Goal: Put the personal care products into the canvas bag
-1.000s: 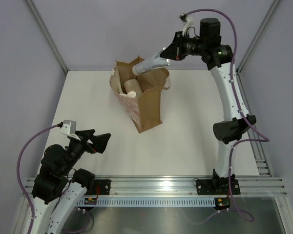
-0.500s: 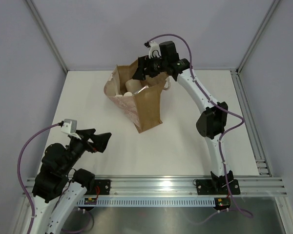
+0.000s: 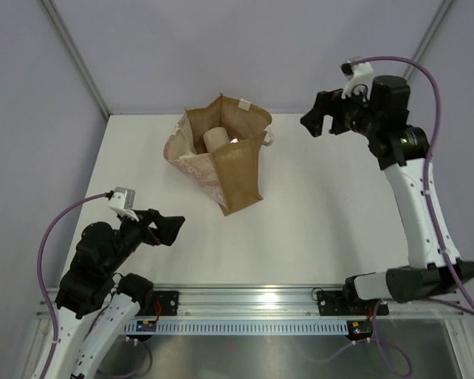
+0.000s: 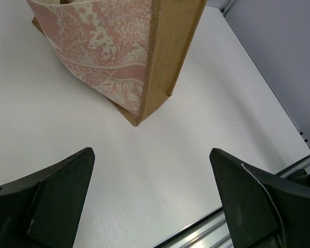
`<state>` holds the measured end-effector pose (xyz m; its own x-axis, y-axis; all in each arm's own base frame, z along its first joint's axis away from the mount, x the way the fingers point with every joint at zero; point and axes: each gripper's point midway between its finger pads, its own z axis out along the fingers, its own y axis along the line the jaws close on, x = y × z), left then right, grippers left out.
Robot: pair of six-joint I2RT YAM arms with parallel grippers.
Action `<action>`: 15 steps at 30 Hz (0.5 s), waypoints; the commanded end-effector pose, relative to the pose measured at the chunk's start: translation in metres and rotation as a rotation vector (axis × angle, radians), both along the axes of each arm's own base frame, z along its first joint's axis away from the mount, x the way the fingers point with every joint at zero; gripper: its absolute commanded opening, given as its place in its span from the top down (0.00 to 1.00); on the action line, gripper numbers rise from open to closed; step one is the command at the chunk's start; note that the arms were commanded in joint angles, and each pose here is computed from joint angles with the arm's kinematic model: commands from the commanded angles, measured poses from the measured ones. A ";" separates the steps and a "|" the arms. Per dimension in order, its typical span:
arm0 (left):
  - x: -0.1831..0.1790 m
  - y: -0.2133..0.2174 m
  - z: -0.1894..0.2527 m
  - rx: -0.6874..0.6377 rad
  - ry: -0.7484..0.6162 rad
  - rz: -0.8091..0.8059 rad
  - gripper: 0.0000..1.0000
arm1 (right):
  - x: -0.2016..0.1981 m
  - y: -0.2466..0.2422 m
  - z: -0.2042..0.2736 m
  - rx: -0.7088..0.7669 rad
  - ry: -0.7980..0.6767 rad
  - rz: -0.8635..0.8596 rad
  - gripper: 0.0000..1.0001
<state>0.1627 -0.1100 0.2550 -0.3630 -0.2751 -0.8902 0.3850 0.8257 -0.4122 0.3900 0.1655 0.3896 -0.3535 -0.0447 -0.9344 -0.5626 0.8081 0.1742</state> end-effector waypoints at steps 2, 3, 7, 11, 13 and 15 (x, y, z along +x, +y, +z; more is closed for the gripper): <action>0.002 -0.006 0.016 0.001 -0.036 -0.037 0.01 | -0.048 -0.064 -0.052 -0.104 0.140 -0.243 0.01; 0.003 -0.006 0.015 0.007 -0.036 -0.035 0.01 | -0.055 -0.076 -0.056 -0.124 0.130 -0.295 0.00; 0.008 -0.004 0.001 0.021 0.001 -0.015 0.01 | -0.107 -0.109 -0.051 -0.076 0.044 -0.441 0.01; 0.008 -0.007 -0.008 0.009 0.006 -0.026 0.01 | -0.130 -0.130 -0.079 -0.090 0.105 -0.529 0.00; 0.008 -0.007 -0.016 -0.001 0.014 -0.017 0.01 | -0.139 -0.139 -0.087 -0.109 0.094 -0.549 0.01; 0.008 -0.007 -0.021 -0.015 0.015 -0.015 0.01 | -0.142 -0.144 -0.090 -0.141 0.080 -0.549 0.00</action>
